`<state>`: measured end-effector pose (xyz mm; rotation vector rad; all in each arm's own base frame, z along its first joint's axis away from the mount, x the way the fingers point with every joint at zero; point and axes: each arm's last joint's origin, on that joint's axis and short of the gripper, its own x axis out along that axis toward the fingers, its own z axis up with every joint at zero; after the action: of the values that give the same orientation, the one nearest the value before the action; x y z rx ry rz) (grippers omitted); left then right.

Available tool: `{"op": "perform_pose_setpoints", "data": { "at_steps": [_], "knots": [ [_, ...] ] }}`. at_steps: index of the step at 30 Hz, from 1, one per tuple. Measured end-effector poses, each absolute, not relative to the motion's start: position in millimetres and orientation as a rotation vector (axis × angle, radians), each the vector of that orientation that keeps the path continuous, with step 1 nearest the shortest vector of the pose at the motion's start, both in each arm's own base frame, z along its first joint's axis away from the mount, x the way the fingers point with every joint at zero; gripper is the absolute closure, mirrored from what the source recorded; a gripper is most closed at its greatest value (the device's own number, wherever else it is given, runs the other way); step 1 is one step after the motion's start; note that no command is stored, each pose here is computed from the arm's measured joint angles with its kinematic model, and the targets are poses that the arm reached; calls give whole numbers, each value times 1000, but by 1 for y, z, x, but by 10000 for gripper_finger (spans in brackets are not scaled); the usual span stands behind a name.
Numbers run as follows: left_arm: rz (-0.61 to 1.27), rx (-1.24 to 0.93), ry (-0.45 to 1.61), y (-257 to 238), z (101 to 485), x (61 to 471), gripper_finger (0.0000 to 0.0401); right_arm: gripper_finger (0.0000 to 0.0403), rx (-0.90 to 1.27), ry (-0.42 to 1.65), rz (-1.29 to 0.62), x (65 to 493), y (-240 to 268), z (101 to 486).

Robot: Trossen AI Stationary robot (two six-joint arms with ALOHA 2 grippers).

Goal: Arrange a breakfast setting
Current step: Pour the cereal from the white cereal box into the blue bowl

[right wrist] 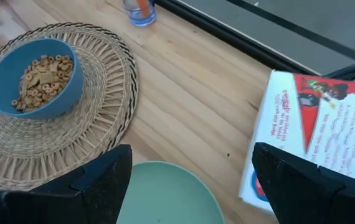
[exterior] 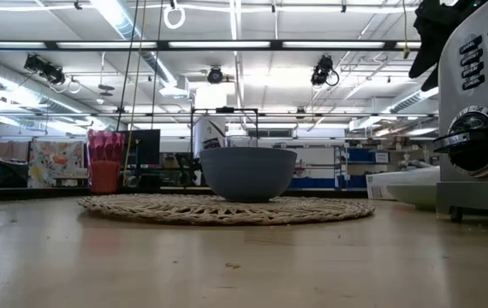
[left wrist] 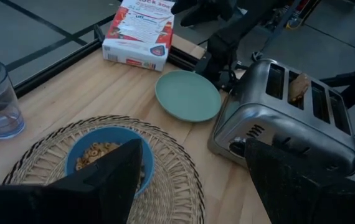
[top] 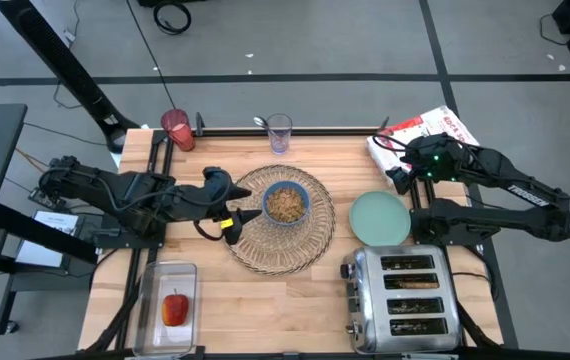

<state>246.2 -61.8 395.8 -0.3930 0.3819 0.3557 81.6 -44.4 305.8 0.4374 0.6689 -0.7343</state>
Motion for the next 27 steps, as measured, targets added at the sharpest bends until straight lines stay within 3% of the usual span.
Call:
{"op": "perform_pose_setpoints", "data": {
  "at_steps": [10,15,21,27],
  "knots": [
    [394,-342,335,-63,396,254,111,69,416,621,-760,85,-47,309],
    [350,-325,191,-63,401,265,111,69,427,494,-735,91,-50,318],
    [206,-352,20,-46,379,284,131,73,345,204,-467,110,-49,347],
    [246,-301,18,-26,376,280,186,106,303,28,-243,116,-43,367]
  ]
}}
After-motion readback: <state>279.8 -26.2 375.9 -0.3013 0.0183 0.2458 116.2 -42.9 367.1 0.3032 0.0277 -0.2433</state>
